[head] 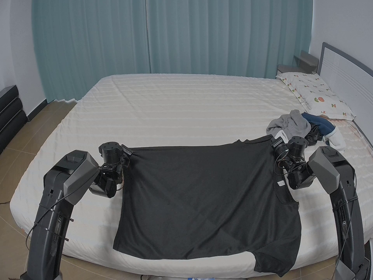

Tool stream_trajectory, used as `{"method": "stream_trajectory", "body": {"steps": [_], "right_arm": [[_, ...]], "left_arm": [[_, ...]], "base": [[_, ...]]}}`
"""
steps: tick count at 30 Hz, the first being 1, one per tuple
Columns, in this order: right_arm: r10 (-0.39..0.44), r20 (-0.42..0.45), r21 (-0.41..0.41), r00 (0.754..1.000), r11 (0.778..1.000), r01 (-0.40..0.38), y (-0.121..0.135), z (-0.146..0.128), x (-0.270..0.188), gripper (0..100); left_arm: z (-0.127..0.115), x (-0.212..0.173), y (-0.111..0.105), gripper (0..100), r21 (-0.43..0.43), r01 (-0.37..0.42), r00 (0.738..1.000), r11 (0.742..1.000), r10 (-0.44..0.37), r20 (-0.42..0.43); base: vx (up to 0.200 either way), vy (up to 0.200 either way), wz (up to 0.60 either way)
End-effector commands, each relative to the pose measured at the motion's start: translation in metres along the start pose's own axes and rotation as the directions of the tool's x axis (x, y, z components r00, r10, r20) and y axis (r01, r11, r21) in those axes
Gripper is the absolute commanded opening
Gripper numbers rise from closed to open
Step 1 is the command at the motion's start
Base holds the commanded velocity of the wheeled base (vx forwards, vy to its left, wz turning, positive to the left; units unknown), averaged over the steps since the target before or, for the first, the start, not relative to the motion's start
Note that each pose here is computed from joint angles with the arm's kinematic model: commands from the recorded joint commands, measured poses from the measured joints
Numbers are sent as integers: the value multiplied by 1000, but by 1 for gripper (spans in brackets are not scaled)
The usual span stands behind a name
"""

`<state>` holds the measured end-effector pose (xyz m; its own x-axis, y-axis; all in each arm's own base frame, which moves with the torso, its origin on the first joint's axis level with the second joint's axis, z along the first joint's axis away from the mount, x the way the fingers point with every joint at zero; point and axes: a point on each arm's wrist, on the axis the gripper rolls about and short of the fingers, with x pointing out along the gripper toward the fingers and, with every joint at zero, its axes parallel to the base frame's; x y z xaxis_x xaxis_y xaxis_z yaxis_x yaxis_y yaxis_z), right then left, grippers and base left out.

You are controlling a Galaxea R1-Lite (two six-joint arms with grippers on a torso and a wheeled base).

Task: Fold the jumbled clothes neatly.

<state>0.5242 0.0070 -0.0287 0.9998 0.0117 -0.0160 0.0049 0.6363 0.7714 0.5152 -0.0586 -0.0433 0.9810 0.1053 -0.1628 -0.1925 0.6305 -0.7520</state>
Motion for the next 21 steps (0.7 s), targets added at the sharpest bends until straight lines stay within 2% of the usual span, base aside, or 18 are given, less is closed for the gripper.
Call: {"method": "stream_trajectory", "body": {"steps": [1,8,9,10,11,17,21], "right_arm": [[-13,-7,-47,1000,999,13,-16,-13,4,0],[-15,7,-56,1000,998,15,-16,-16,7,0],[-17,5,-59,1000,998,17,-16,-16,7,100],[-18,1,-61,1000,998,18,-16,-18,6,100],[-19,-2,-63,1000,998,19,-17,-20,6,100],[-30,-25,-77,999,997,28,-16,-22,-1,100],[-33,-10,-81,999,996,32,-11,-8,-5,100]], "left_arm": [[-1,0,1,0,0,-2,1000,1000,2,-1],[-2,0,1,0,0,-5,1000,1000,5,-5],[-2,0,1,0,0,-4,1000,1000,4,-6],[-2,-1,0,0,0,-4,1000,1000,4,-6],[-3,-1,0,100,1,-4,1000,1000,4,-8],[-3,-1,1,100,2,-8,1000,1000,8,-10],[0,-2,0,100,-15,-6,1000,1000,6,-6]], "base": [[0,0,0],[0,0,0],[0,0,0],[0,0,0],[0,0,0],[0,0,0],[0,0,0]]}}
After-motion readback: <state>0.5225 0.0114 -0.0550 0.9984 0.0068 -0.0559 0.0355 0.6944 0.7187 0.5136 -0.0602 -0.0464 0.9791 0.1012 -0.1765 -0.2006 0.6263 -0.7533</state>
